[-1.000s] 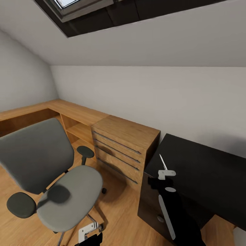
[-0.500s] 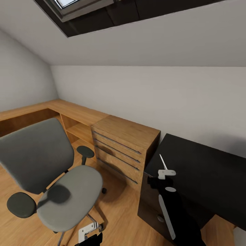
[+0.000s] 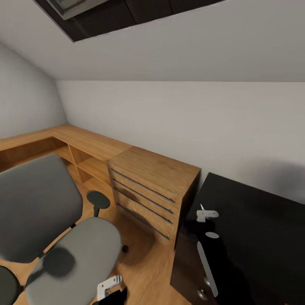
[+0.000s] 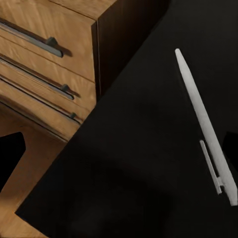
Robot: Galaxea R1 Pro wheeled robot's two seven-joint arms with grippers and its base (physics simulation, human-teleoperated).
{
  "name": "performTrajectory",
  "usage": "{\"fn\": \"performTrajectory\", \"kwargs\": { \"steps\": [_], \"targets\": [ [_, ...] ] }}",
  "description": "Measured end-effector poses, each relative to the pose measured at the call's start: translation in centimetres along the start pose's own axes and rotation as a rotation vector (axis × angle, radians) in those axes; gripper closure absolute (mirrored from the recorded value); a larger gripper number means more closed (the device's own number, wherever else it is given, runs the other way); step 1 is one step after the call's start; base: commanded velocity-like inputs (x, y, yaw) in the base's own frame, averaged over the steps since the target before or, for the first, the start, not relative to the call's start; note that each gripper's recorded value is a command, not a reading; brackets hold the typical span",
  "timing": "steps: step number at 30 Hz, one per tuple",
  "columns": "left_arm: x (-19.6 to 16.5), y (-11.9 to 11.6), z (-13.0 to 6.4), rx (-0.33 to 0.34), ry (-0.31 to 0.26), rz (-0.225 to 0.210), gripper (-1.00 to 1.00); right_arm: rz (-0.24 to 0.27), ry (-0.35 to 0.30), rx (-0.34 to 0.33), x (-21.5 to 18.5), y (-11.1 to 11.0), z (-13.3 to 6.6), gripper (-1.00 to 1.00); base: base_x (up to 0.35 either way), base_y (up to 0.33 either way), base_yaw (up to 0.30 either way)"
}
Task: In the bedroom, organize the workspace by keeping the computer under the desk, ensuring the monitor is on the desk, placing the keyboard on the desk next to the monitor, placing the mouse on the desk next to the keyboard, moving the folder from the swivel chair onto the desk next to the mouse, stacking the notebook on top of the folder with the pen on top of the notebook, and positioning the swivel chair next to the desk.
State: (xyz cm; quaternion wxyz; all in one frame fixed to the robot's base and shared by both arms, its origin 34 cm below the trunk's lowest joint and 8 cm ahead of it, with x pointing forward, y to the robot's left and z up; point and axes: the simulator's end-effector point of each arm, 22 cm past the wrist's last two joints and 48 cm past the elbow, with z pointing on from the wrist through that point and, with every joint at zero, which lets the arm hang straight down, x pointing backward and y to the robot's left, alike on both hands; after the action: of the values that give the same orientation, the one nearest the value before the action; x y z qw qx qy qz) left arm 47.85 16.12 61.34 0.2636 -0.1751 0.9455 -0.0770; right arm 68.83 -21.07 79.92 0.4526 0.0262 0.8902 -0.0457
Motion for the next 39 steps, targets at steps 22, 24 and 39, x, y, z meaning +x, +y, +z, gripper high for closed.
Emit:
{"fn": "performTrajectory", "kwargs": {
  "steps": [22,24,39],
  "targets": [
    [-0.2,0.0,0.0,0.002,-0.004,0.000,-1.00,-0.049,0.078,0.030,4.8,-2.0,2.3,-1.00,0.098,-0.079,0.000],
    [-0.2,0.0,0.0,0.002,-0.004,0.000,-1.00,-0.055,0.096,0.033,5.6,-2.1,2.5,-1.00,0.001,0.000,0.000],
    [-0.2,0.0,0.0,0.002,-0.004,0.000,-1.00,-0.037,0.111,0.046,6.2,-3.3,2.9,-1.00,0.000,0.000,0.000]
  ]
}}
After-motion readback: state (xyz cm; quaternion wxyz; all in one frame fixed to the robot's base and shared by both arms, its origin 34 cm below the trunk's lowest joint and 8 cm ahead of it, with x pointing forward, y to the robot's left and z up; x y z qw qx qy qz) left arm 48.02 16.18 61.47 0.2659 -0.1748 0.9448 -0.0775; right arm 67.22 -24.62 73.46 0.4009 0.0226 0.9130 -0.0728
